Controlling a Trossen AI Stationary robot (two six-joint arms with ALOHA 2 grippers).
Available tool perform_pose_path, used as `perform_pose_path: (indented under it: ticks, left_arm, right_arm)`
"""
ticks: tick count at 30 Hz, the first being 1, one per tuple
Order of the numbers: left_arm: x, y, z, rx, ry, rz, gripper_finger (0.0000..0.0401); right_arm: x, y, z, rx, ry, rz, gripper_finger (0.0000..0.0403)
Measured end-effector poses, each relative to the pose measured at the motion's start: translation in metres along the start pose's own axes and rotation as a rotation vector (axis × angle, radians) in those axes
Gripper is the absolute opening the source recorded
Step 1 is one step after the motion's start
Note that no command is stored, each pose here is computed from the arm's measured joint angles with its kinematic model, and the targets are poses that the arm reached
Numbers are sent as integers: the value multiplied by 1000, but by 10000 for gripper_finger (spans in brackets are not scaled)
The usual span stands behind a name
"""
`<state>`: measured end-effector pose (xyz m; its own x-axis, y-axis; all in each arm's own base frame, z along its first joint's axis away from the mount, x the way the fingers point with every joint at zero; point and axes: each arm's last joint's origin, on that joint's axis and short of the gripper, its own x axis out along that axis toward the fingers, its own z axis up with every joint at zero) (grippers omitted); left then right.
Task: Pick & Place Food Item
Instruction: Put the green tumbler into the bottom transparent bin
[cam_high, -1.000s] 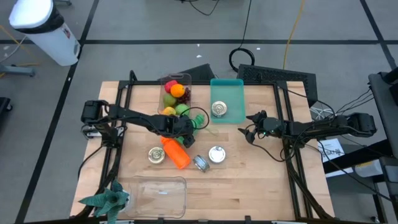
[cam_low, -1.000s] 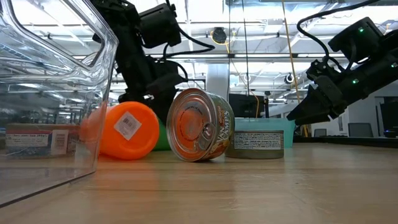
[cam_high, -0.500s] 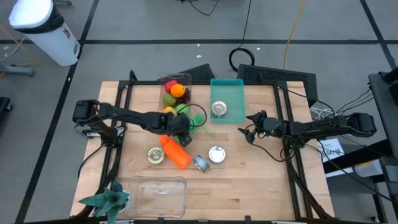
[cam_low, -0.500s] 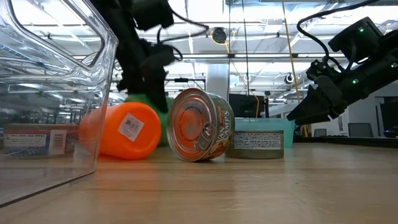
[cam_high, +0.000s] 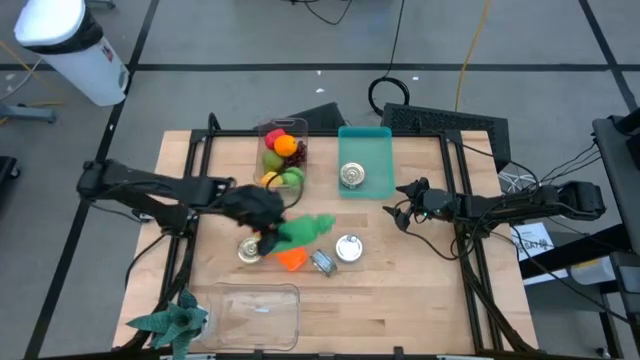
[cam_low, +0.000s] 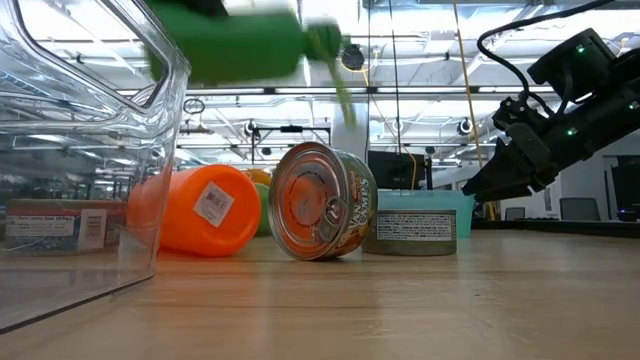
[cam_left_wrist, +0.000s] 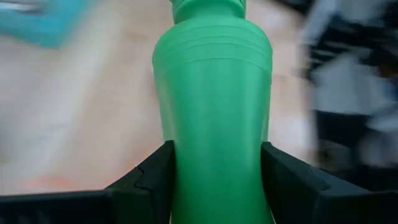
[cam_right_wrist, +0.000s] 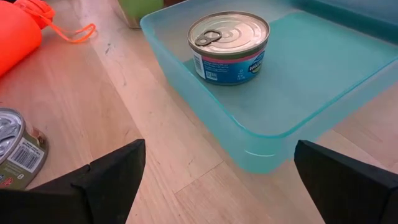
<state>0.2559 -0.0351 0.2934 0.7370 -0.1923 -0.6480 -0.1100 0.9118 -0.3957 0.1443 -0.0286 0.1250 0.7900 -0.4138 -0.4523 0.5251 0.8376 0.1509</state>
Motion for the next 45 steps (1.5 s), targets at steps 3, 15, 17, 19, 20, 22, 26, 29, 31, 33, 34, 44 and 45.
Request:
perform_pose_path:
  ticks: [3, 15, 17, 19, 20, 22, 26, 29, 31, 33, 34, 44, 45]
  left_arm:
    - [-17, -26, -10, -17, 5, -120, 197]
    - [-28, -117, -88, -219, 100, -165, 204]
    - [-26, -126, -101, -223, 104, -146, 204]
    - [-25, -133, -112, -214, 105, -133, 204]
    - [-23, -137, -117, -209, 111, -131, 204]
    - [-18, -142, -125, -194, 129, -127, 204]
    - [-8, -147, -135, -185, 226, -145, 204]
    - [-5, -147, -137, -194, 288, -156, 205]
    - [-3, -143, -137, -242, 311, -117, 205]
    - [-2, -138, -136, -289, 319, -74, 210]
    - [-1, -137, -136, -298, 320, -61, 215]
    - [-1, -138, -135, -259, 313, -89, 296]
    - [-1, -138, -135, -258, 313, -88, 303]
  right_arm:
    - [0, 0, 0, 0, 0, -1, 393]
    - [0, 0, 0, -2, -1, -1, 393]
    - [0, 0, 0, -2, -1, -1, 393]
    - [0, 0, 0, -2, -1, -1, 393]
    - [0, 0, 0, -2, -1, -1, 393]
    - [0, 0, 0, -2, -1, -1, 393]
    - [0, 0, 0, -2, -1, -1, 393]
    - [0, 0, 0, 9, -1, -1, 393]
    - [0, 0, 0, 22, -1, 0, 393]
    - [0, 0, 0, 29, 1, 4, 393]
    - [0, 0, 0, 32, 2, 9, 393]
    - [0, 1, 0, 21, 7, 24, 393]
    - [0, 1, 0, 20, 8, 24, 393]
